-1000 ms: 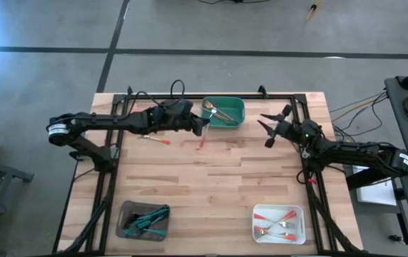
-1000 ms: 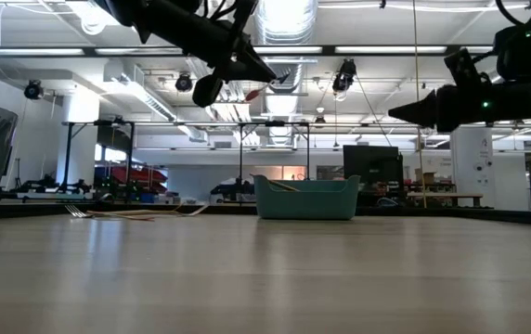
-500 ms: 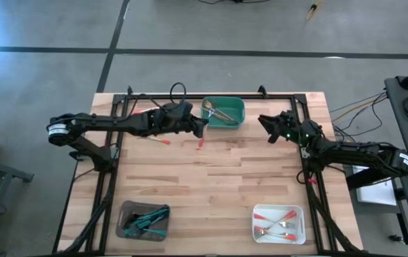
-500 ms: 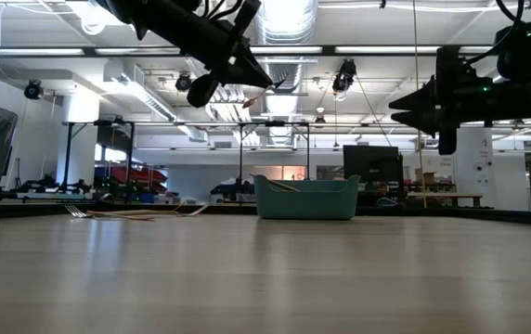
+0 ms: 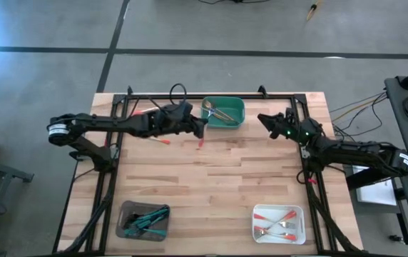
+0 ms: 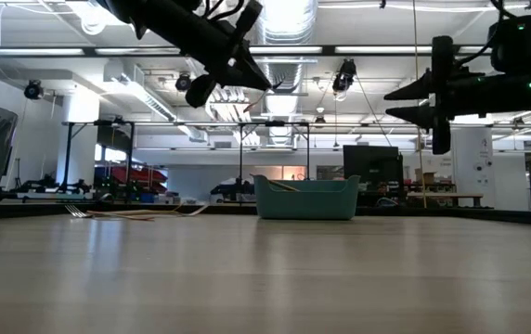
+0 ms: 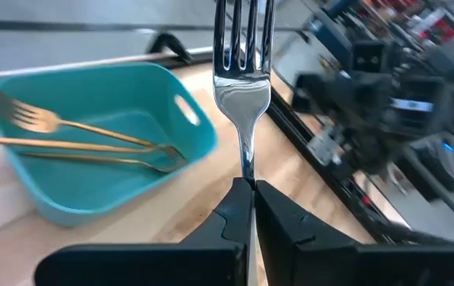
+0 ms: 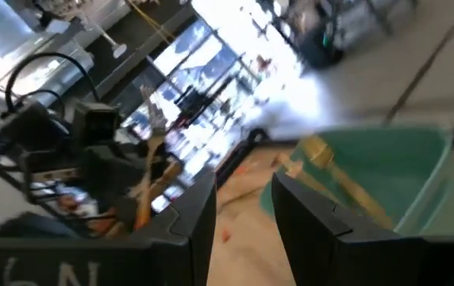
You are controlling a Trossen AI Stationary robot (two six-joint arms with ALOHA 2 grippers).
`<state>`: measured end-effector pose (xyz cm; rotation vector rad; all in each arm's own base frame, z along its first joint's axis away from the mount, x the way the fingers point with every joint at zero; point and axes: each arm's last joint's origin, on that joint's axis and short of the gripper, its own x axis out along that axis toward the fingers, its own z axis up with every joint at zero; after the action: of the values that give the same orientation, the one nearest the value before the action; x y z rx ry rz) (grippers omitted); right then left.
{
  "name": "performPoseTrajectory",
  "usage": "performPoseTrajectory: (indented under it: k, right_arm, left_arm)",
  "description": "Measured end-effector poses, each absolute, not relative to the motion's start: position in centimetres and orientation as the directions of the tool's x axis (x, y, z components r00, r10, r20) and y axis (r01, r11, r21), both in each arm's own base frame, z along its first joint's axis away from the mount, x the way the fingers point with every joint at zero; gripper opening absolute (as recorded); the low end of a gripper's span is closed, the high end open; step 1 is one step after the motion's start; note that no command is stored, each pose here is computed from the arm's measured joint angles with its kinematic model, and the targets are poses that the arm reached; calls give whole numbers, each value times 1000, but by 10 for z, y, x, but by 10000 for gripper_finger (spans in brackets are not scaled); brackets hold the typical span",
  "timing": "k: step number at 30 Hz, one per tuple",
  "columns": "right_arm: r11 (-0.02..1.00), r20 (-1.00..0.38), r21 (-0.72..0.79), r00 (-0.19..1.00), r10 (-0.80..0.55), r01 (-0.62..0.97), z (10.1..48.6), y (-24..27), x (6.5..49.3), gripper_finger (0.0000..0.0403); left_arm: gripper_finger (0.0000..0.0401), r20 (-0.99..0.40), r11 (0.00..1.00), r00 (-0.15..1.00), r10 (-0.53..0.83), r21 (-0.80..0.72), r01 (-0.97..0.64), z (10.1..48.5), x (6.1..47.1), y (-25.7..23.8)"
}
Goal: Sort silverware by color (type)
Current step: Put the orange fork into the white bin
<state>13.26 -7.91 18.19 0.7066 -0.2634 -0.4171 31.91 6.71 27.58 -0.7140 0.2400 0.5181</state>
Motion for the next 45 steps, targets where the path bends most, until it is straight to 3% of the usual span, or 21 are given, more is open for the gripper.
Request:
performPoseTrajectory:
  k: [3,6,11,21,26,31,38,45]
  right_arm:
    - [575,-8,772,908,-420,273,187,-82,140,116]
    - [495,-217,780,908,-359,382,195,-84,149,116]
    - [509,-441,683,851,-284,524,230,-83,163,116]
    - [478,-450,711,856,-253,515,277,-89,196,116]
    - [462,-477,699,837,-267,545,275,-77,213,116]
    - [435,-506,670,799,-324,601,266,-68,228,116]
    - [466,-442,694,836,-325,548,269,-69,257,116]
    - [483,-471,651,810,-348,586,268,-76,280,116]
  left_arm:
    - [0,-382,594,813,439,-555,-582,273,319,68]
    - [0,-396,548,780,485,-557,-624,269,322,70]
    - [0,-416,520,760,500,-557,-647,262,341,74]
    - [0,-455,549,772,444,-542,-636,268,401,89]
    - [0,-529,518,684,502,-449,-728,280,401,98]
    - [0,-484,535,701,523,-454,-713,287,402,105]
    - [0,-462,546,723,513,-475,-690,290,403,108]
    - [0,-457,566,748,481,-490,-663,291,404,107]
